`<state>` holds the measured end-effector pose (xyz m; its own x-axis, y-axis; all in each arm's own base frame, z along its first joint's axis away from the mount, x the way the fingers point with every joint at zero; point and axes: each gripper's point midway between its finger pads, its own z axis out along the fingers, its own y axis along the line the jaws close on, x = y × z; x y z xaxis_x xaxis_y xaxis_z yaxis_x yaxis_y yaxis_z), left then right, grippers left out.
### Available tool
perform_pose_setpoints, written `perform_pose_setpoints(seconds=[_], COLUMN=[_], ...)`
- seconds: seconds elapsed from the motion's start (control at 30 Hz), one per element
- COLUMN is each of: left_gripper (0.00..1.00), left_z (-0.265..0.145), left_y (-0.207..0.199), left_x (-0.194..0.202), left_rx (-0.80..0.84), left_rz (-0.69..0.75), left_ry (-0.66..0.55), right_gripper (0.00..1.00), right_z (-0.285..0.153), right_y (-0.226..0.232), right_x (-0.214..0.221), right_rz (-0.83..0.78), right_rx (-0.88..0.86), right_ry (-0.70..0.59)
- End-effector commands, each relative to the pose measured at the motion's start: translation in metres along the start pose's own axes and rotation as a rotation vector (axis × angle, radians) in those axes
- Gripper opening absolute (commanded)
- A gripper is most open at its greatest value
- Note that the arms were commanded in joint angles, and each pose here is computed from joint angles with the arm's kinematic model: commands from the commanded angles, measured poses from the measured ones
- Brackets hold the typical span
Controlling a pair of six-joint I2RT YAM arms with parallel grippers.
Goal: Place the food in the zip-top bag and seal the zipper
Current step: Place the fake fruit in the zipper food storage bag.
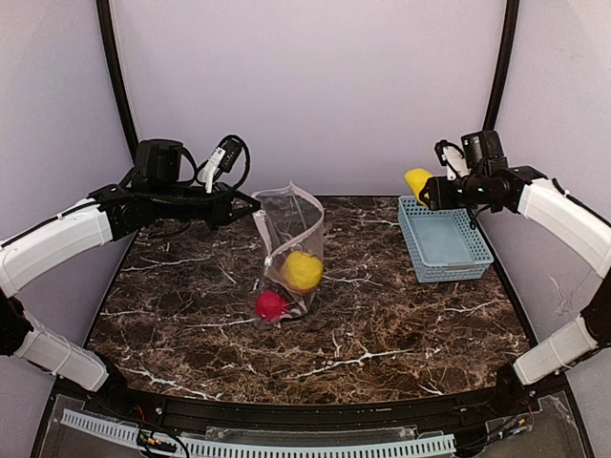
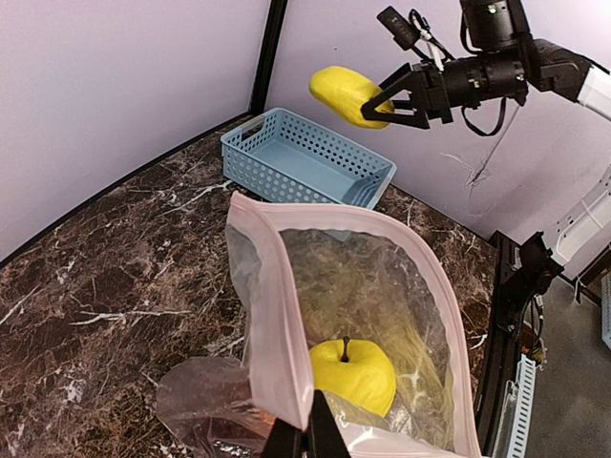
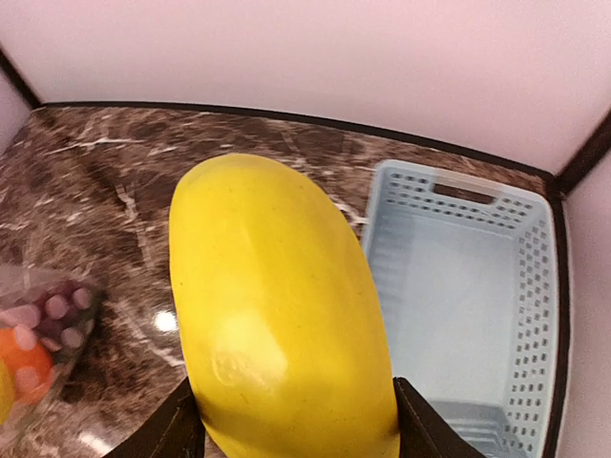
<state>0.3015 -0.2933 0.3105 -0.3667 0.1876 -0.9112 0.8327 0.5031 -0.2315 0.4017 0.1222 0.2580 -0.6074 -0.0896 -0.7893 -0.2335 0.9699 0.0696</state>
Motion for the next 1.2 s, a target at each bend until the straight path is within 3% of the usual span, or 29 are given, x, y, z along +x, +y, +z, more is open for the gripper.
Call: perform_pose_setpoints(seconds=[0.0, 0.27, 0.43, 0.67, 0.93, 1.17], left_gripper=[0.01, 0.01, 0.01, 0.01, 0.01, 0.01], left_z=[-0.001, 0.002, 0.004, 0.005, 0.003, 0.002], left_y=[-0.008, -0.016, -0.021, -0.026, -0.03, -0.035], left_x=[-0.001, 0.001, 0.003, 0.003, 0.001, 0.0], left_rx=[0.027, 0.051, 0.062, 0.07, 0.077, 0.084], left_rz=[0.012, 0.022, 0.032, 0.041, 0.051, 0.059], left_ry=[-0.011, -0.005, 0.003, 0.007, 0.001, -0.001], right_gripper=[0.47, 0.47, 0.47, 0.47, 0.48, 0.49], right_z=[-0.047, -0.118, -0.121, -0.105, -0.088, -0.082], right_y=[0.081, 0.203, 0.249, 0.282, 0.29, 0.302], right_x=[0.015, 0.024, 0.027, 0.025, 0.003, 0.004], right_rz=[-0.129, -0.374, -0.527, -0.649, -0.667, -0.679], right_rx=[-0.223, -0.512, -0.492, -0.465, -0.38, -0.41], right_ry=[0.018, -0.021, 0.001, 0.004, -0.018, -0.009])
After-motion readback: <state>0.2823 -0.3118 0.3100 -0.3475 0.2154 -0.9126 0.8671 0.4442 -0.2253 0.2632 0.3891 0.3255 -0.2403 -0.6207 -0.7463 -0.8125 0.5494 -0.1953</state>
